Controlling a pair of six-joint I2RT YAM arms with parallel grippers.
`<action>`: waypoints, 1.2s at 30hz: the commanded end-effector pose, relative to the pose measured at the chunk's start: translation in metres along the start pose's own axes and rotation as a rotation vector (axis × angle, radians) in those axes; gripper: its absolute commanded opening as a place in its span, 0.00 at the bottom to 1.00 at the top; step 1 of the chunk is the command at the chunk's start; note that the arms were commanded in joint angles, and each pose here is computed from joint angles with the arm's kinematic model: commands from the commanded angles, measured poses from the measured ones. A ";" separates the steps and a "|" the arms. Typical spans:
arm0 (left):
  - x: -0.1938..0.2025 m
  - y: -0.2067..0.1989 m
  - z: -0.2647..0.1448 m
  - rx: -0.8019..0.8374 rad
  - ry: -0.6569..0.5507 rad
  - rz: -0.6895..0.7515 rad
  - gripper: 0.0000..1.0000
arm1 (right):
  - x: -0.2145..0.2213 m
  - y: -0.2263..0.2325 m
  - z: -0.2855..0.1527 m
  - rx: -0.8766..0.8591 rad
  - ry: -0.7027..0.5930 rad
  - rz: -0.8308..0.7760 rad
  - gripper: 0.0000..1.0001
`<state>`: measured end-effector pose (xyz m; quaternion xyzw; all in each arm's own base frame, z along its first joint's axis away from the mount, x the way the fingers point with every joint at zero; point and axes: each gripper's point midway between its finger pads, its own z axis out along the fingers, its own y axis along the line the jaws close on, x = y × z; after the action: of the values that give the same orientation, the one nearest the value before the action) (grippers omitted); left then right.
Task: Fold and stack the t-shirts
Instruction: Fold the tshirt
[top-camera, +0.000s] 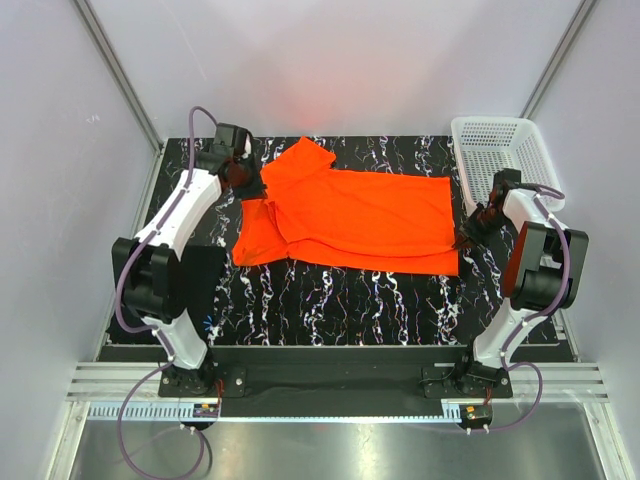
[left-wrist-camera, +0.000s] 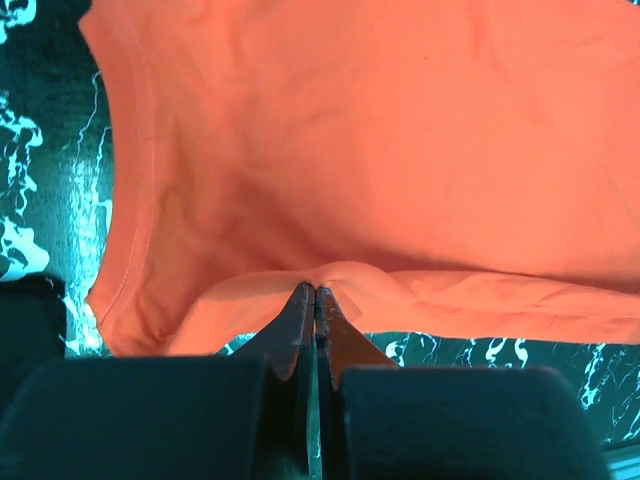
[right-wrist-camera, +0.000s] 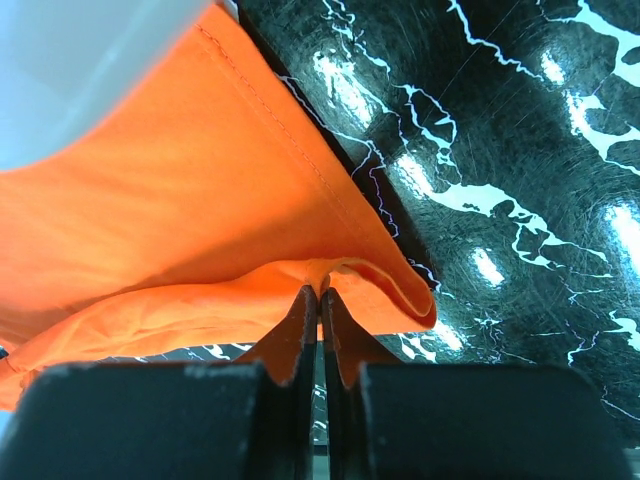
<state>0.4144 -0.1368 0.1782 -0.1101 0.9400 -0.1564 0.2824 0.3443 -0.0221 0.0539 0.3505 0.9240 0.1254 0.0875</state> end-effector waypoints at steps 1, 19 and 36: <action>-0.021 -0.012 -0.001 0.046 -0.045 0.027 0.00 | -0.012 0.004 0.000 -0.006 -0.025 -0.009 0.06; -0.052 -0.005 0.012 0.026 -0.073 0.014 0.00 | -0.015 0.012 0.003 -0.016 -0.040 -0.008 0.07; -0.047 0.004 0.037 0.016 -0.012 0.020 0.01 | -0.032 0.027 0.006 -0.011 -0.106 -0.007 0.12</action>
<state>0.4622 -0.1262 0.1574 -0.1134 0.9435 -0.1475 0.2742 0.3703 -0.0196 0.0505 0.3505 0.9220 0.1210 0.1115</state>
